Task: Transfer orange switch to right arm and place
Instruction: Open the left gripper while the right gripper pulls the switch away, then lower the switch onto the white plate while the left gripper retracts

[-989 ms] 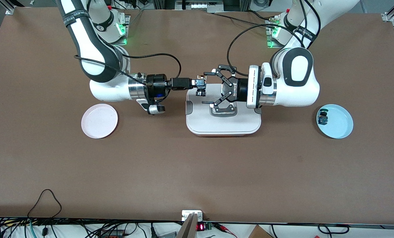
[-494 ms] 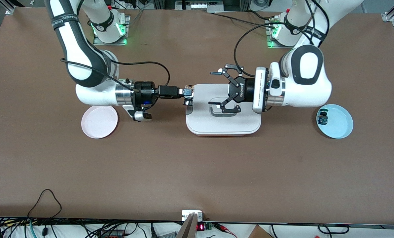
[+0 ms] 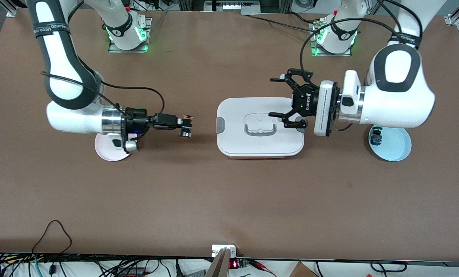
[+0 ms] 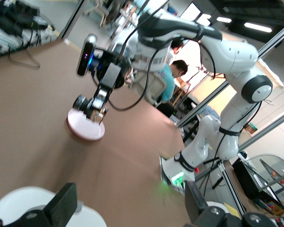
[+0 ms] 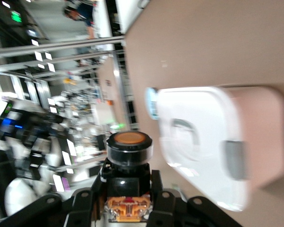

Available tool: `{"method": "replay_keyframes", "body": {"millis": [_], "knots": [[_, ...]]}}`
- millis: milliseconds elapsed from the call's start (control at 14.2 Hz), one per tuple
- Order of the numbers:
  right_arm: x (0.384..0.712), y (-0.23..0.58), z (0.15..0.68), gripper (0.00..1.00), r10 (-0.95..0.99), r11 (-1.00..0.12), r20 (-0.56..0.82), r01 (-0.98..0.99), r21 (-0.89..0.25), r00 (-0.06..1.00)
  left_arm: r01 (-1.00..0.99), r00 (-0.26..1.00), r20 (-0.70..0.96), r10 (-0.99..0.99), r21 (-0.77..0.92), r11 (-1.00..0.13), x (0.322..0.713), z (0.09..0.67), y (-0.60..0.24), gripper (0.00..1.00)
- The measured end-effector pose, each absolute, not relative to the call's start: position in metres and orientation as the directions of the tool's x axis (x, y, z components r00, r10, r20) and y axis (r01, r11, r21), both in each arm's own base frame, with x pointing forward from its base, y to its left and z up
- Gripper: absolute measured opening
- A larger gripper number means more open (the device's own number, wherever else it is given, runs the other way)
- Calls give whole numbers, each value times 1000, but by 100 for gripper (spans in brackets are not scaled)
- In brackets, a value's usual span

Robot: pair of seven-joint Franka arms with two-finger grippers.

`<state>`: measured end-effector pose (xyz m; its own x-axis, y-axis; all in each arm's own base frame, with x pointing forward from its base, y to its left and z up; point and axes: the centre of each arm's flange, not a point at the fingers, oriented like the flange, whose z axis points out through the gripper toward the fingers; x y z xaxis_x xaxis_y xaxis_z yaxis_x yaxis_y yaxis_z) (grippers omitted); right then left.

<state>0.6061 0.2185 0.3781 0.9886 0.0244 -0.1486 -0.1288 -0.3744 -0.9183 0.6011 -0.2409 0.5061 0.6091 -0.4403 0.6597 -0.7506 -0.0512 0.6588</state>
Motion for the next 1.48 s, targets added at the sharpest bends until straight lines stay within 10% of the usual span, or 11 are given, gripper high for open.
{"method": "replay_keyframes", "body": {"millis": [636,1483], "knots": [[602,139,355,41,452,-777,-33,376,-505,891,-532,745,85,-661,674,-513,588,539,-199,100],[604,69,303,41,934,-353,-83,933,-71,347,-321,868,-371,-330,88,-943,584,549,-128,100]]}}
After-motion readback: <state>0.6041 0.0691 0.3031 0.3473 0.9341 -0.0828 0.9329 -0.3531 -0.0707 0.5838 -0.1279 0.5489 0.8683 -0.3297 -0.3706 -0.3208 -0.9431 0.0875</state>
